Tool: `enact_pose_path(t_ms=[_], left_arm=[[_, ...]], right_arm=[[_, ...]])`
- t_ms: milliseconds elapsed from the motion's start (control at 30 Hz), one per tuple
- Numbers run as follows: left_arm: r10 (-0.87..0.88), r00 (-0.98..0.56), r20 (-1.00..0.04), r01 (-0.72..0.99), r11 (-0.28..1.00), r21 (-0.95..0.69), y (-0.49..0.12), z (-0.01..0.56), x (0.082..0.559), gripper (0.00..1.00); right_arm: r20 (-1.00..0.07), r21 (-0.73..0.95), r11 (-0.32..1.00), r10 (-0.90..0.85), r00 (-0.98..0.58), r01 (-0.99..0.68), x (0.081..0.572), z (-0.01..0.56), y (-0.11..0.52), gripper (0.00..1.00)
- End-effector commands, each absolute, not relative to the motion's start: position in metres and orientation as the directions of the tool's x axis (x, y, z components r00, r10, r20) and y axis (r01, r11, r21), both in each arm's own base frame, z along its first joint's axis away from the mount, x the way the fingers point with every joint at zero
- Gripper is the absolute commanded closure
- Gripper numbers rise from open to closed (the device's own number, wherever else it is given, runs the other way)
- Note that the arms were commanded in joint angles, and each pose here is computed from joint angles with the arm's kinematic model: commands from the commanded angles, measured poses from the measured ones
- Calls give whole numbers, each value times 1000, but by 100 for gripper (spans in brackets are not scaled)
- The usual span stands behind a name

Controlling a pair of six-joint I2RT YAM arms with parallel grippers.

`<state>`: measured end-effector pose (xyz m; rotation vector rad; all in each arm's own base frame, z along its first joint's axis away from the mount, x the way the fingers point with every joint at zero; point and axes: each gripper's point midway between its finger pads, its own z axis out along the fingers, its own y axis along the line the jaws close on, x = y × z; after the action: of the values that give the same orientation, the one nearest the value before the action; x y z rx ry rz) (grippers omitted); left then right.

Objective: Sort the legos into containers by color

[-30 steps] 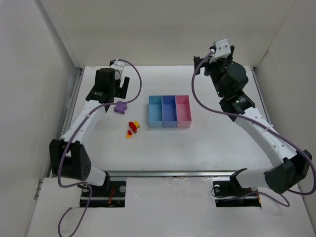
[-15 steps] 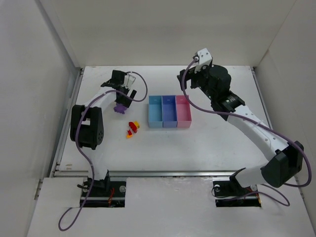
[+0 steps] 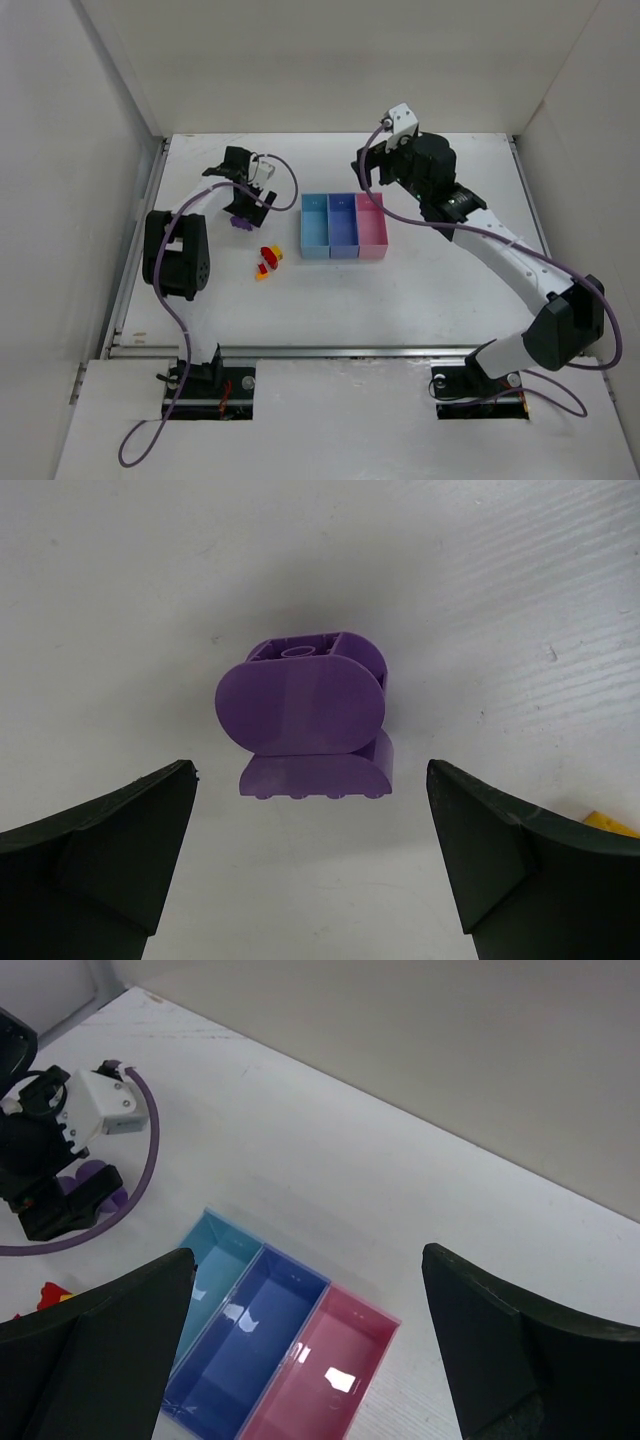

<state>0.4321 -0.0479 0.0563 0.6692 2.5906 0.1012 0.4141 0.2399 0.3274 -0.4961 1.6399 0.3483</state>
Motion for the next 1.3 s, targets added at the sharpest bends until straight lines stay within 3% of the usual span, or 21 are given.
enact_pose_path(t_ms=[0, 167, 400, 533, 567, 667, 700, 800, 1000, 1100, 1267], left_arm=[[482, -796, -366, 449, 876, 175, -39, 45, 421, 2], [482, -797, -364, 454, 876, 166, -42, 40, 434, 17], [485, -813, -323, 460, 874, 153, -37, 36, 427, 28], [485, -812, -326, 463, 874, 145, -38, 36, 426, 46], [484, -807, -338, 466, 874, 139, -41, 38, 429, 55], [484, -804, -346, 464, 874, 142, -41, 41, 432, 70], [484, -804, -346, 464, 874, 142, -41, 41, 432, 82], [482, -794, -371, 451, 876, 174, -38, 57, 440, 100], [581, -661, -475, 489, 814, 314, -46, 130, 464, 100], [663, -516, -542, 527, 745, 409, -67, 182, 469, 100], [797, -171, -579, 590, 554, 588, -113, 260, 452, 100]], right_arm=[[-997, -39, 839, -72, -41, -544, 412, 350, 253, 0], [-996, -38, 833, -77, -48, -552, 413, 346, 256, 0], [-995, -29, 839, -74, -61, -544, 414, 344, 255, 0], [-995, -19, 834, -72, -75, -552, 414, 339, 258, 0], [-995, -18, 834, -72, -75, -552, 414, 339, 258, 0], [-996, -8, 824, -59, -71, -567, 413, 344, 261, 0], [-996, -7, 819, -58, -71, -574, 412, 344, 262, 0], [-997, 17, 792, -34, -72, -611, 406, 356, 270, 0], [-978, 179, 685, 45, -203, -707, 406, 370, 275, 0], [-951, 297, 573, 103, -292, -764, 407, 380, 280, 0], [-924, 375, 535, 151, -351, -757, 420, 387, 274, 0]])
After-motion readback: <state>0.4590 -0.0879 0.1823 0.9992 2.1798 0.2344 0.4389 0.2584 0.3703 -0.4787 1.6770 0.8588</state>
